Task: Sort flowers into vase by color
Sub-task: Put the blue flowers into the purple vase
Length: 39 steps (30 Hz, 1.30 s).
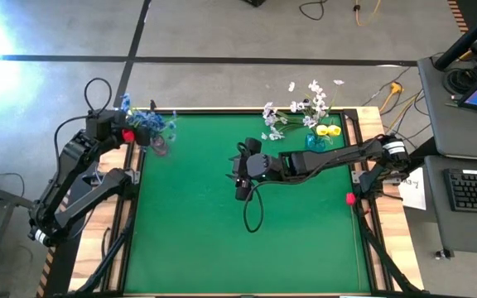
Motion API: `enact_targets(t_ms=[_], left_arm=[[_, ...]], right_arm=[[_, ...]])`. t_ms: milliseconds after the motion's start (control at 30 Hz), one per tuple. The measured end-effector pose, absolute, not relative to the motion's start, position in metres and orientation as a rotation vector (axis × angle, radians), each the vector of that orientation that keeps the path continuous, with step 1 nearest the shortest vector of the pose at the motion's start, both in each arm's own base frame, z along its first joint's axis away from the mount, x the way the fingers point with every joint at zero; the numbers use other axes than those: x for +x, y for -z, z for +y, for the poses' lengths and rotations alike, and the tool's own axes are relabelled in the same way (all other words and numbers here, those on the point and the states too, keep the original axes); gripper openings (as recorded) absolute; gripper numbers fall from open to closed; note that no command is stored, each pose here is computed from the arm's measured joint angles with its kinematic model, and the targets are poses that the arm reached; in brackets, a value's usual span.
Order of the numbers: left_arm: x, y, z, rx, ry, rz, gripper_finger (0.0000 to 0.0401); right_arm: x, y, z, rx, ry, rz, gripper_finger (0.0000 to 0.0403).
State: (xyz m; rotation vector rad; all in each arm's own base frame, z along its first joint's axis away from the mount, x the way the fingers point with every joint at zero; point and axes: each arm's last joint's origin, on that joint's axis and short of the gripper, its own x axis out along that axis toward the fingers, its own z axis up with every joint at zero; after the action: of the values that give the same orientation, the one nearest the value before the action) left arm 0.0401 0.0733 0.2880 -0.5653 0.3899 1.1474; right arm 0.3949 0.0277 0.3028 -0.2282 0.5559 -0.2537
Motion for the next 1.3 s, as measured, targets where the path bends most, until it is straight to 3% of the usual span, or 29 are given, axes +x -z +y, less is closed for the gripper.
enact_targets(t_ms=[900,1133,1300], left_arm=[[0.0416,-0.2843,0.0758,-0.626,-1.158,0.407,0.036],[0.0437,-0.2837,0.0794,-0.638,-1.16,0.413,0.0395],[0.0431,-0.2859,0.0784,-0.634,-1.16,0.405,0.0391]], right_arm=[[0.3944,-0.302,0.0276,-0.237,0.252,0.565,0.0228],[0.3943,-0.3017,0.0276,-0.216,0.257,0.565,0.0228],[0.3942,-0.3015,0.0276,-0.207,0.26,0.566,0.0228]])
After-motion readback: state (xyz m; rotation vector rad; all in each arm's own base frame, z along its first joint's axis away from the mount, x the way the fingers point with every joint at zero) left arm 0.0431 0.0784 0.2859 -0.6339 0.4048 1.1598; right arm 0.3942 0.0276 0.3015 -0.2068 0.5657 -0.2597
